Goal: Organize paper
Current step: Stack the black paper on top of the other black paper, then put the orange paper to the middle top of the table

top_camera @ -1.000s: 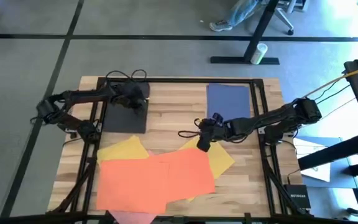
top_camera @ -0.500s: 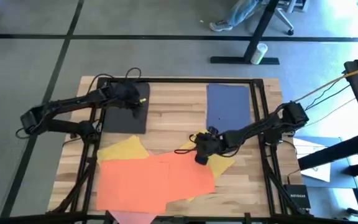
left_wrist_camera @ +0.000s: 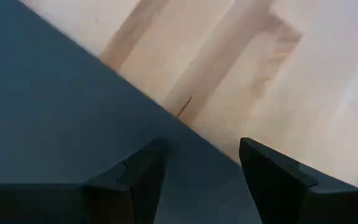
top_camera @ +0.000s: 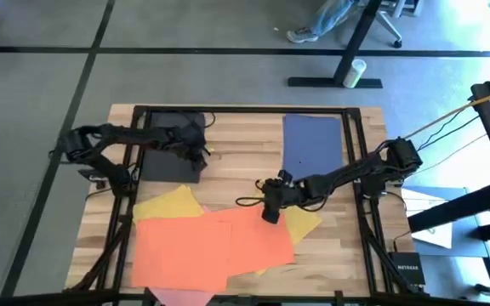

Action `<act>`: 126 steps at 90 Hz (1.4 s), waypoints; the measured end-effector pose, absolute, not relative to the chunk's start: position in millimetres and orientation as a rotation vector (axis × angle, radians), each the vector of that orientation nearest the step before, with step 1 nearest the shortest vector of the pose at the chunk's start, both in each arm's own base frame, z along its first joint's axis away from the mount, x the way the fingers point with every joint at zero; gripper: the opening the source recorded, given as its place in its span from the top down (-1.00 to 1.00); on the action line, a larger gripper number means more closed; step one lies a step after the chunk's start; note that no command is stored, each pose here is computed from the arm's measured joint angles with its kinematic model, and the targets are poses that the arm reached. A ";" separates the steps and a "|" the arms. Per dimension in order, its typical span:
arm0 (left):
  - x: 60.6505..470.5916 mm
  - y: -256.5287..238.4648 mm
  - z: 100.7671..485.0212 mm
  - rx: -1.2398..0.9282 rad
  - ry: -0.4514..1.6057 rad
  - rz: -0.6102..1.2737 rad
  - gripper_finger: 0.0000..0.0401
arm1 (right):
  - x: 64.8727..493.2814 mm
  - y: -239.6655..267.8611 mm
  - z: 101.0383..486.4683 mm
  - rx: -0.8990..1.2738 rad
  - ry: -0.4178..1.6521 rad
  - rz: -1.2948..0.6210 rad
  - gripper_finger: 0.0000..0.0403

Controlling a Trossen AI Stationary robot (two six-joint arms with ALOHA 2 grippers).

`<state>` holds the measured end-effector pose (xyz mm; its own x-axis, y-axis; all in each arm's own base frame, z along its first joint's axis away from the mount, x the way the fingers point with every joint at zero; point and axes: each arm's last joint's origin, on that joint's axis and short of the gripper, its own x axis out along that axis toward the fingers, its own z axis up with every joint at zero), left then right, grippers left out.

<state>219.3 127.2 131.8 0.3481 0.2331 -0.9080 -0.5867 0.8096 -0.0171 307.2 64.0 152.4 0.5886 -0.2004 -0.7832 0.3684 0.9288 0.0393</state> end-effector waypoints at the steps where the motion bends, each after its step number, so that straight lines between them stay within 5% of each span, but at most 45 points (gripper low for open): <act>1: 219.2 127.9 131.4 -0.371 1.094 0.550 0.04 | 307.2 63.9 152.4 0.206 0.882 -0.334 0.07; 30: 216.1 133.3 150.4 -0.353 1.021 0.585 0.04 | 306.6 63.2 152.2 0.194 0.884 -0.346 0.07; 46: 219.8 116.4 177.1 -0.328 0.939 0.507 0.04 | 313.8 66.8 156.5 0.265 0.851 -0.194 0.07; 59: 221.6 86.1 198.2 -0.327 0.878 0.297 0.04 | 325.2 69.4 156.8 0.165 0.902 -0.120 0.07; 78: 210.8 18.8 192.4 -0.351 1.095 0.050 0.05 | 376.7 72.3 174.1 -0.141 0.934 0.041 0.07; 99: 202.0 -31.3 190.9 -0.472 1.209 0.061 0.05 | 429.2 50.8 155.6 -0.150 1.000 0.172 0.07; 126: 172.1 -61.8 201.2 -0.435 1.236 0.179 0.05 | 438.2 61.1 125.4 -0.045 1.060 0.286 0.07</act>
